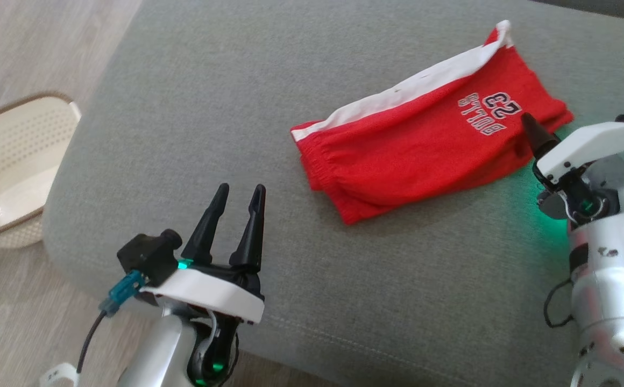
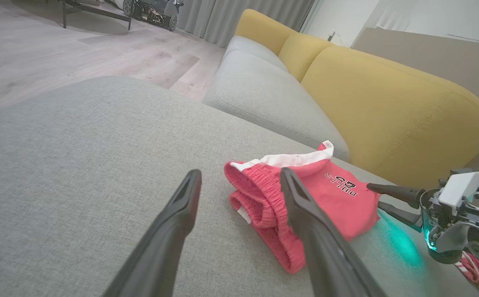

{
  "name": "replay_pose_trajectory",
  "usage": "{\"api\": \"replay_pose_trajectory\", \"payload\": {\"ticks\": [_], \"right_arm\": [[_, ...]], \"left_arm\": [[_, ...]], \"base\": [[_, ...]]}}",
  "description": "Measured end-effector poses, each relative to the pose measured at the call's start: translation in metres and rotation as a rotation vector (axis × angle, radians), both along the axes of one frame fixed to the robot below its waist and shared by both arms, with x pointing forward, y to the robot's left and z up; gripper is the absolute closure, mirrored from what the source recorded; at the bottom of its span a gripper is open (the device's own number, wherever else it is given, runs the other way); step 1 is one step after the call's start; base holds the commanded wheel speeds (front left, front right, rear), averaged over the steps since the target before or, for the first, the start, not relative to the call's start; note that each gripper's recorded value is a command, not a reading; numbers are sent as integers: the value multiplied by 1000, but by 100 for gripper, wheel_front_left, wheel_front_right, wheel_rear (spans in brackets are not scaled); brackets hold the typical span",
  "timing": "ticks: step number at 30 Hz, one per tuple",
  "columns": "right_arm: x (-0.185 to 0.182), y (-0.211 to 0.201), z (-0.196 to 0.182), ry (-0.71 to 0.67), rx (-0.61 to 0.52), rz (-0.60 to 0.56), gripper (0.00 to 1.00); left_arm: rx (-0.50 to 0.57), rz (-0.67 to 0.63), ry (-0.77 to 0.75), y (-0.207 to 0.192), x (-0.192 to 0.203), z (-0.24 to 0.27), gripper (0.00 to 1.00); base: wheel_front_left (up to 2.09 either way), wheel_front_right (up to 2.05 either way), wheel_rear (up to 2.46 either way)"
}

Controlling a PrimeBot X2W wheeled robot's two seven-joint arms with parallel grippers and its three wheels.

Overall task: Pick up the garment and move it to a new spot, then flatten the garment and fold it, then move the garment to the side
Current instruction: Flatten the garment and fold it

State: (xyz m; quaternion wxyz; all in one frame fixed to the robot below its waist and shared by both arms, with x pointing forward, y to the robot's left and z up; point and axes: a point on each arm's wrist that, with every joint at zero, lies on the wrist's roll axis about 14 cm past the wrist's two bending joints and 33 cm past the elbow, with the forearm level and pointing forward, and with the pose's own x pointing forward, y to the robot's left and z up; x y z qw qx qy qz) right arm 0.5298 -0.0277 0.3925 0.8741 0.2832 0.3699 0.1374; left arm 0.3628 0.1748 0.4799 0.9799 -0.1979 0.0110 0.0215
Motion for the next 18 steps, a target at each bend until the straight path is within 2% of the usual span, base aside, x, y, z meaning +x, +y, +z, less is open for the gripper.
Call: {"api": "replay_pose_trajectory", "payload": {"ticks": [16,17,18], "right_arm": [[27,21,-15,41,-83,47,1],[28,22,-15,37,-86,47,69],[29,23,-15,35,-89,49,100]], "left_arm": [[11,34,4,10,8,1,0],[12,34,3,10,9,2,0],[13,33,3,10,9,2,0]], "base": [[0,0,0],[0,0,0],[0,0,0]]}}
